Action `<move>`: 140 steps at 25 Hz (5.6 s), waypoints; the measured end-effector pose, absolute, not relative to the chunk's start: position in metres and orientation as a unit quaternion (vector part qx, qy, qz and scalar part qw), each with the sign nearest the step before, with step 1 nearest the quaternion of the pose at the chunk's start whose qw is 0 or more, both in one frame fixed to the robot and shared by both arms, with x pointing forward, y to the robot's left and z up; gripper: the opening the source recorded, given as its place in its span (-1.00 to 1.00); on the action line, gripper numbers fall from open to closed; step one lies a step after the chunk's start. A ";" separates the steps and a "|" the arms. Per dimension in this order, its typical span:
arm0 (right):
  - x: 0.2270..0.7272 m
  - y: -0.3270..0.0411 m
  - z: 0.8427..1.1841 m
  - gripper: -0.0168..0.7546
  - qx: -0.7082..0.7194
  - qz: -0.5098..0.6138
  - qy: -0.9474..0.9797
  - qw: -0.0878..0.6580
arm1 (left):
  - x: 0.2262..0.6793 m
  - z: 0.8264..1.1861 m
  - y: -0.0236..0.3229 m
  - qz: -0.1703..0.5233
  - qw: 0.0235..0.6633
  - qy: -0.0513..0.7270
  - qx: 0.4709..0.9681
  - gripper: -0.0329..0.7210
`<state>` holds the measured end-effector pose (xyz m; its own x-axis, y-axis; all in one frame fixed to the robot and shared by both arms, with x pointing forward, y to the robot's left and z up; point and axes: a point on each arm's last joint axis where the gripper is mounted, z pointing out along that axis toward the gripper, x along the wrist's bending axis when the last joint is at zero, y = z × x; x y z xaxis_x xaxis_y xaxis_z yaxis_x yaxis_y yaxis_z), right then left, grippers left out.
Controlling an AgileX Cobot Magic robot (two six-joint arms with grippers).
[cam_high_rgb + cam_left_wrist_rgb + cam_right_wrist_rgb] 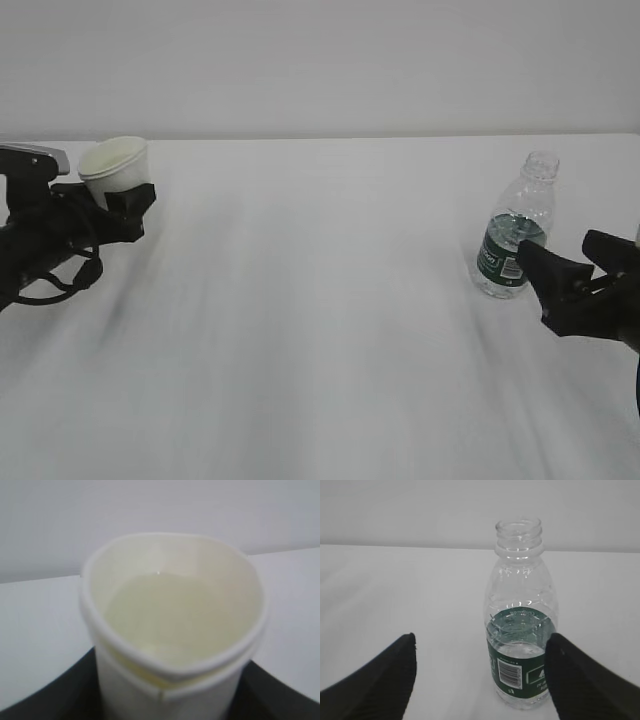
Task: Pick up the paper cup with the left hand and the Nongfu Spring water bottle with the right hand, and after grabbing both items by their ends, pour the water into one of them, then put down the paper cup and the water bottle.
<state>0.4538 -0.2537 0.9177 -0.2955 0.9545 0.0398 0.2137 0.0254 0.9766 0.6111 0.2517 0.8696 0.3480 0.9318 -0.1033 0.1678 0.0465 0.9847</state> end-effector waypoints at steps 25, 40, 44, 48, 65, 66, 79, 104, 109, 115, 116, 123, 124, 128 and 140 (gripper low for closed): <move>0.453 -0.252 0.918 0.58 0.465 0.517 0.624 0.355 | 0.610 0.835 0.250 0.314 0.539 0.473 0.622 0.26; 0.453 -0.252 0.918 0.58 0.465 0.517 0.624 0.355 | 0.608 0.834 0.246 0.303 0.543 0.452 0.639 0.48; 0.453 -0.252 0.918 0.58 0.464 0.518 0.625 0.355 | 0.608 0.834 0.246 0.303 0.543 0.452 0.639 0.49; 0.453 -0.252 0.918 0.58 0.465 0.518 0.625 0.355 | 0.608 0.836 0.245 0.304 0.549 0.447 0.638 0.61; 0.453 -0.252 0.918 0.58 0.464 0.518 0.625 0.354 | 0.599 0.832 0.240 0.282 0.552 0.426 0.660 0.70; 0.453 -0.252 0.918 0.58 0.464 0.518 0.625 0.354 | 0.598 0.832 0.240 0.281 0.551 0.425 0.660 0.70; 0.452 -0.249 0.917 0.58 0.460 0.526 0.629 0.341 | 0.575 0.834 0.241 0.264 0.539 0.438 0.669 0.70; 0.416 -0.256 0.924 0.58 0.496 0.544 0.597 0.320 | 0.497 0.920 0.246 0.276 0.583 0.449 0.618 0.66; 0.416 -0.259 0.952 0.58 0.474 0.585 0.550 0.361 | 0.481 0.958 0.247 0.294 0.627 0.429 0.580 0.66; 0.427 -0.262 0.993 0.58 0.452 0.620 0.496 0.406 | 0.466 1.004 0.252 0.343 0.674 0.396 0.521 0.64; 0.430 -0.262 0.999 0.58 0.450 0.620 0.495 0.409 | 0.462 1.011 0.253 0.351 0.681 0.388 0.513 0.62; 0.442 -0.262 1.057 0.58 0.428 0.632 0.475 0.439 | 0.439 1.049 0.259 0.380 0.712 0.373 0.458 0.57; 0.443 -0.262 1.068 0.58 0.423 0.634 0.472 0.443 | 0.436 1.054 0.260 0.384 0.712 0.373 0.455 0.57; 0.439 -0.264 1.108 0.58 0.412 0.629 0.472 0.460 | 0.423 1.081 0.264 0.407 0.709 0.367 0.444 0.56; 0.373 -0.279 1.171 0.58 0.422 0.587 0.481 0.496 | 0.356 1.141 0.284 0.473 0.659 0.407 0.420 0.48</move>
